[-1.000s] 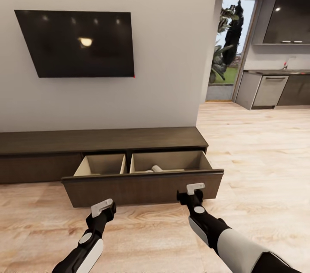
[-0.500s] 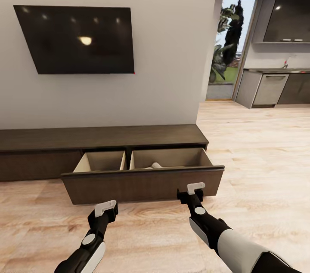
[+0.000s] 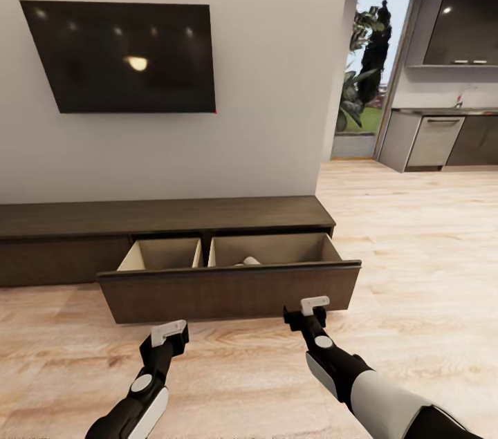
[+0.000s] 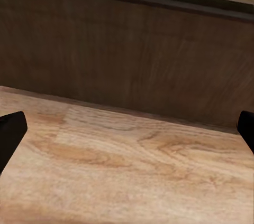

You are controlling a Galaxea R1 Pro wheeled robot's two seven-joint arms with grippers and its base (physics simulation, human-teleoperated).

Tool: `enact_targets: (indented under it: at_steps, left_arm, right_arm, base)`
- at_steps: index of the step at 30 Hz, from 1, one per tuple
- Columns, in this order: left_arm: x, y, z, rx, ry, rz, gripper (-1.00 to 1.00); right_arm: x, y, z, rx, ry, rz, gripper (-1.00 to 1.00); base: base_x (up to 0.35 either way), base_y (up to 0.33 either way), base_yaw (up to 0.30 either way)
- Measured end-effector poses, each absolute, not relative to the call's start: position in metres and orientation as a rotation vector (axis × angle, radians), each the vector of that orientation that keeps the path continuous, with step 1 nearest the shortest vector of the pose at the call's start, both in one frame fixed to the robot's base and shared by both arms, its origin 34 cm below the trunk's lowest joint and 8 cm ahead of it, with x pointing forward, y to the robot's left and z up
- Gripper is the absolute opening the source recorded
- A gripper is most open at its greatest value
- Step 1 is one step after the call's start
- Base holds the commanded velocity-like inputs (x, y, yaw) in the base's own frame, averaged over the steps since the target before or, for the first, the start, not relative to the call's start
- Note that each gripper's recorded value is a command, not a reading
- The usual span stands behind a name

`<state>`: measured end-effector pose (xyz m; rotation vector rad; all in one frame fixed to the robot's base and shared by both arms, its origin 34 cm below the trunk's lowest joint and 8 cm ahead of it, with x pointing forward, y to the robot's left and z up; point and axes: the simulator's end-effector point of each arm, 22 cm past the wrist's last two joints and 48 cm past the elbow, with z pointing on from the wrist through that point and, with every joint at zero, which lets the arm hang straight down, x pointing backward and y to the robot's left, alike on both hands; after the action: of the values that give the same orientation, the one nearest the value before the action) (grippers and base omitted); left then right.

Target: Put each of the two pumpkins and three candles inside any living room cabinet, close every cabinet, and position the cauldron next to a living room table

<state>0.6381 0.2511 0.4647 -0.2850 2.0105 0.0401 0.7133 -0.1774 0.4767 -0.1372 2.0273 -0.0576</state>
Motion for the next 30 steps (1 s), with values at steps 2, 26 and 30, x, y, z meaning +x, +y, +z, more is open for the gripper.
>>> enact_targets:
  at_steps: [2, 26, 30]
  left_arm:
    - [0.638, 0.252, 0.463, -0.285, 2.005, 0.042, 1.0]
    - [0.634, 0.25, 0.429, -0.29, 1.957, 0.022, 1.0]
    - [0.632, 0.25, 0.421, -0.29, 1.957, 0.021, 1.0]
  right_arm:
    - [0.714, -0.178, 0.476, -0.131, 2.005, -0.054, 1.0]
    - [0.687, -0.175, 0.403, -0.18, 2.036, 0.006, 1.0]
    - [0.685, -0.175, 0.394, -0.18, 2.036, 0.006, 1.0]
  base:
    - [0.0, 0.0, 0.0]
    - [0.0, 0.0, 0.0]
    - [0.0, 0.0, 0.0]
